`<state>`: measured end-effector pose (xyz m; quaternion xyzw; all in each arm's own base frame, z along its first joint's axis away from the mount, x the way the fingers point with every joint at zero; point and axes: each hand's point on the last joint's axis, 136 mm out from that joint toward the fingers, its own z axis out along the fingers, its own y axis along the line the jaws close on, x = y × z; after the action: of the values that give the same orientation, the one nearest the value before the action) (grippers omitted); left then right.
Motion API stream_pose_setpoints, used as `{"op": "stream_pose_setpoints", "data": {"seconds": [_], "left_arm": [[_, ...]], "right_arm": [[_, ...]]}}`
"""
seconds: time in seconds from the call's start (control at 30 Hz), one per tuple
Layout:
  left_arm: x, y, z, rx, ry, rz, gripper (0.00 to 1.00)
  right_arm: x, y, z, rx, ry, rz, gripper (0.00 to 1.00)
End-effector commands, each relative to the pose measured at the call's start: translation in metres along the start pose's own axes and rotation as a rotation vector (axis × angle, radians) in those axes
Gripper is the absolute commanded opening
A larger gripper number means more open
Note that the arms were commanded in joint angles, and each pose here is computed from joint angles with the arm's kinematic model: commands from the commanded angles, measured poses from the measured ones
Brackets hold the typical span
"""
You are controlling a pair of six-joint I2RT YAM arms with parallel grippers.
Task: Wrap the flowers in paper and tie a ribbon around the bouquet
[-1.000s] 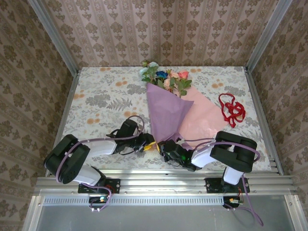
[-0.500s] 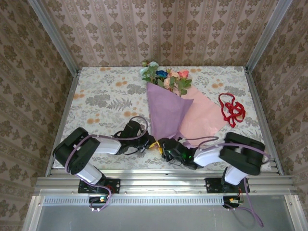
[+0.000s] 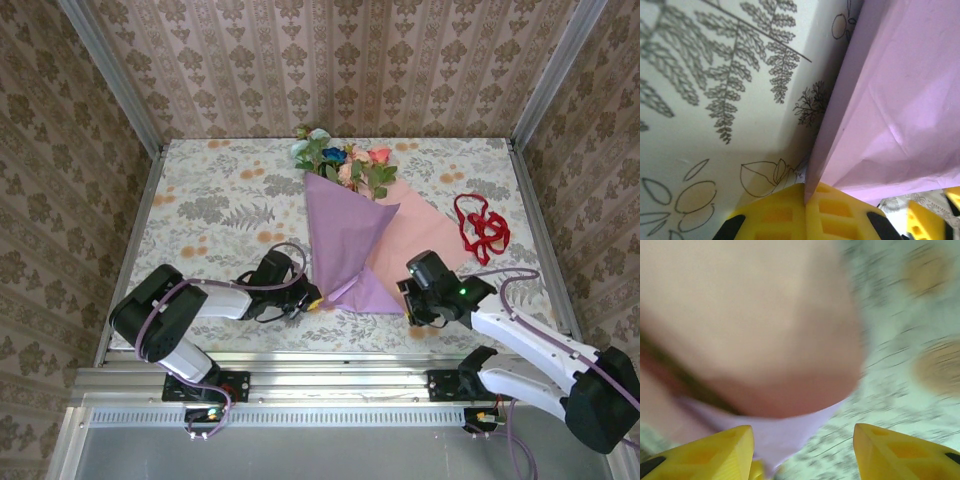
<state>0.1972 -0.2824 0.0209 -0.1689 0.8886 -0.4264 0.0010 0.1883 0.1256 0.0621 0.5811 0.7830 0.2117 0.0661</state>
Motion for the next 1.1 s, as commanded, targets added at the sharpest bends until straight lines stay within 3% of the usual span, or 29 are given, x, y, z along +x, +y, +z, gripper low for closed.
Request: {"op": "stream_pose_setpoints", "data": {"seconds": [0.0, 0.1, 0.23, 0.37, 0.57, 0.7, 0.8, 0.97, 1.07], "left_arm": [[-0.002, -0.002, -0.001, -0.015, 0.007, 0.019, 0.0], [-0.001, 0.0, -0.001, -0.028, 0.014, 0.018, 0.0], [0.0, -0.005, -0.011, -0.053, 0.011, 0.04, 0.31], [0.001, -0.021, -0.032, -0.09, 0.004, 0.089, 0.41], [-0.001, -0.055, -0.035, -0.091, 0.069, 0.126, 0.39], [0.005, -0.079, -0.013, -0.105, 0.156, 0.142, 0.33], [0.015, -0.087, 0.006, -0.131, 0.203, 0.166, 0.29], [0.038, -0.074, 0.03, -0.182, 0.297, 0.149, 0.23], [0.052, -0.061, 0.04, -0.201, 0.367, 0.122, 0.22]], "right_arm": [[-0.01, -0.034, 0.005, 0.132, 0.01, -0.009, 0.56], [-0.014, -0.028, 0.013, 0.108, 0.017, 0.043, 0.56], [-0.011, -0.02, 0.028, 0.086, 0.047, 0.085, 0.54], [-0.013, -0.011, 0.038, 0.054, 0.05, 0.114, 0.5], [-0.014, -0.012, 0.043, 0.061, 0.051, 0.13, 0.37], [-0.015, -0.015, 0.043, 0.07, 0.051, 0.131, 0.27], [-0.016, -0.018, 0.041, 0.076, 0.042, 0.13, 0.25], [-0.018, -0.021, 0.039, 0.081, 0.032, 0.112, 0.23], [-0.019, -0.016, 0.038, 0.067, 0.027, 0.073, 0.15]]}}
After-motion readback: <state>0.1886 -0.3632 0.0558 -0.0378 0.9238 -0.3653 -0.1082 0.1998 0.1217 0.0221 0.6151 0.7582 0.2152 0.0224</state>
